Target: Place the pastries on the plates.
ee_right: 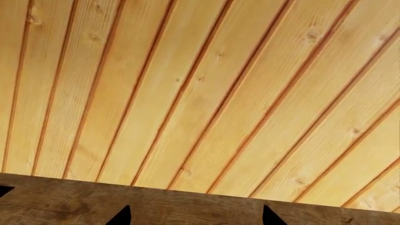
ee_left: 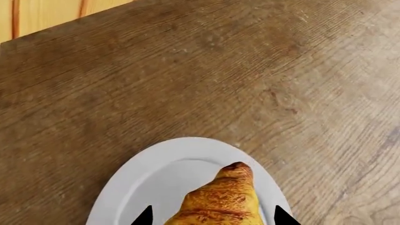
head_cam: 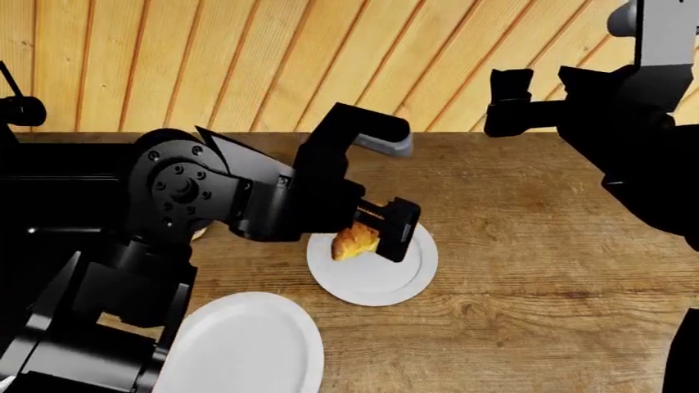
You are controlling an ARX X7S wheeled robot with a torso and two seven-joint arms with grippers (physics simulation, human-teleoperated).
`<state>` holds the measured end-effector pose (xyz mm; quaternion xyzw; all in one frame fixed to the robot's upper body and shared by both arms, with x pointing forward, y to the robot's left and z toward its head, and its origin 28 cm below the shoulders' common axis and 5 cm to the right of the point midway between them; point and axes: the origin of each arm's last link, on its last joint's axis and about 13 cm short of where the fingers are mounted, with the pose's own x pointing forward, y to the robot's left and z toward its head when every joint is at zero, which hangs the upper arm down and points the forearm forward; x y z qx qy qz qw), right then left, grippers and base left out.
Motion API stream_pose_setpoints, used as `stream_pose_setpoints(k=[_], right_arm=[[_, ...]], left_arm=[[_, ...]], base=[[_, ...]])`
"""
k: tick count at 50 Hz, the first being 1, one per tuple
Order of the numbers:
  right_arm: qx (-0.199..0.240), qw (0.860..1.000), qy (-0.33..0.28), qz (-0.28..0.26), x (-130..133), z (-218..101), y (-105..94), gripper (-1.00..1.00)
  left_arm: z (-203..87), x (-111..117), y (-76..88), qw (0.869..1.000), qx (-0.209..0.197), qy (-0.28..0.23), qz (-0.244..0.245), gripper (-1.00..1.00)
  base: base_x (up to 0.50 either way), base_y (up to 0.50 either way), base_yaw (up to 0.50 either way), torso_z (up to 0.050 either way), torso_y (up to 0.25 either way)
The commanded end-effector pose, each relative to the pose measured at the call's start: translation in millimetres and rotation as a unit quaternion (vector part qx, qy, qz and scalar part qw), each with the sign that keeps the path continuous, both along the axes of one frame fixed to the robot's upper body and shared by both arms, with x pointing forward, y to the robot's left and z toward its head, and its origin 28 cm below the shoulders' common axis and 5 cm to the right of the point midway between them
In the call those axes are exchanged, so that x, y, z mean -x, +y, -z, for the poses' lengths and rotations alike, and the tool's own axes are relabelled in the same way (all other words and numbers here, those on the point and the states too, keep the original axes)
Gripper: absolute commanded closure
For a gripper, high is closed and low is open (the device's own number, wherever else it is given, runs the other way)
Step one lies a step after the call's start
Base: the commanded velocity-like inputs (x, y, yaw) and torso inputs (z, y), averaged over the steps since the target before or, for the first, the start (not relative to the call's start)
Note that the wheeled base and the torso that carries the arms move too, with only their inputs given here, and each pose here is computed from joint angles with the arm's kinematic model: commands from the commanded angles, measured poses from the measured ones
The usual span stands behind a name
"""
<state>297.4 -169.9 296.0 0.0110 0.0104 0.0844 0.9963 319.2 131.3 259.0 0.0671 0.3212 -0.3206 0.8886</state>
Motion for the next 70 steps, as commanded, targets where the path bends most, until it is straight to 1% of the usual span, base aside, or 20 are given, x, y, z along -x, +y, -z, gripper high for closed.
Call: stream_pose_setpoints(k=[1,3,4,10,16,21,26,33,34,38,47,56,64,70], right_arm=[[-0.004,1.0,-0.002,-0.002,1.4,-0.8,0.1,-1.0],[-0.005,1.0,-0.001,-0.001,1.4,0.0,-0.2,-1.0],[-0.005,1.0,0.0,0.0,1.0,1.2,-0.3,-1.0],[-0.005,1.0,0.0,-0.001,1.5,0.1,-0.1,-1.0],[-0.006,1.0,-0.001,0.0,0.8,0.1,-0.8,-1.0],[-0.005,1.0,0.0,-0.002,0.9,0.7,-0.4,-1.0],[-0.006,1.0,-0.002,0.0,1.6,0.0,-1.3,-1.0],[-0.002,1.0,-0.005,0.001,2.7,-4.7,-1.7,-1.0],[-0.001,1.0,-0.006,0.0,2.6,-6.4,-1.4,-1.0],[0.002,1.0,-0.009,-0.004,1.4,-9.0,0.6,-1.0],[0.002,1.0,-0.012,-0.005,0.4,-9.7,-0.4,-1.0],[0.005,1.0,-0.012,-0.01,-1.2,-12.7,1.1,-1.0],[0.004,1.0,-0.011,-0.013,-3.3,-10.4,1.5,-1.0],[0.003,1.0,-0.006,-0.011,-3.9,-6.9,-0.7,-1.0]], left_arm=[[0.2,-0.7,-0.9,1.0,0.017,0.005,0.001,1.0],[-1.5,-0.3,-1.0,1.0,0.019,0.004,0.002,1.0],[-2.0,0.2,-1.0,1.0,0.019,0.003,0.003,-1.0],[-5.8,0.0,0.0,1.0,0.022,0.001,0.002,-1.0],[-18.5,-0.9,-0.1,1.0,0.028,-0.011,0.0,-1.0],[-27.7,-1.7,3.2,0.999,0.035,-0.021,-0.007,-1.0],[-37.5,-2.4,11.7,0.998,0.043,-0.037,-0.021,-1.0],[-48.9,-3.9,32.6,0.995,0.033,-0.062,-0.064,-1.0],[-53.4,-4.2,38.0,0.994,0.034,-0.067,-0.074,-1.0],[-60.5,-5.0,51.1,0.991,0.03,-0.08,-0.103,-1.0],[-59.5,-3.0,87.1,0.982,0.007,-0.085,-0.167,-1.0],[-53.3,4.2,114.4,0.971,-0.015,-0.083,-0.223,-1.0],[-47.5,4.8,132.1,0.96,-0.029,-0.081,-0.266,-1.0],[-44.7,4.5,139.8,0.952,-0.032,-0.082,-0.292,-1.0]], base=[[0.0,0.0,0.0,0.0,0.0],[0.0,0.0,0.0,0.0,0.0],[0.0,0.0,0.0,0.0,0.0],[0.0,0.0,0.0,0.0,0.0],[0.0,0.0,0.0,0.0,0.0],[0.0,0.0,0.0,0.0,0.0],[0.0,0.0,0.0,0.0,0.0],[0.0,0.0,0.0,0.0,0.0],[0.0,0.0,0.0,0.0,0.0],[0.0,0.0,0.0,0.0,0.0],[0.0,0.0,0.0,0.0,0.0],[0.0,0.0,0.0,0.0,0.0],[0.0,0.0,0.0,0.0,0.0],[0.0,0.0,0.0,0.0,0.0]])
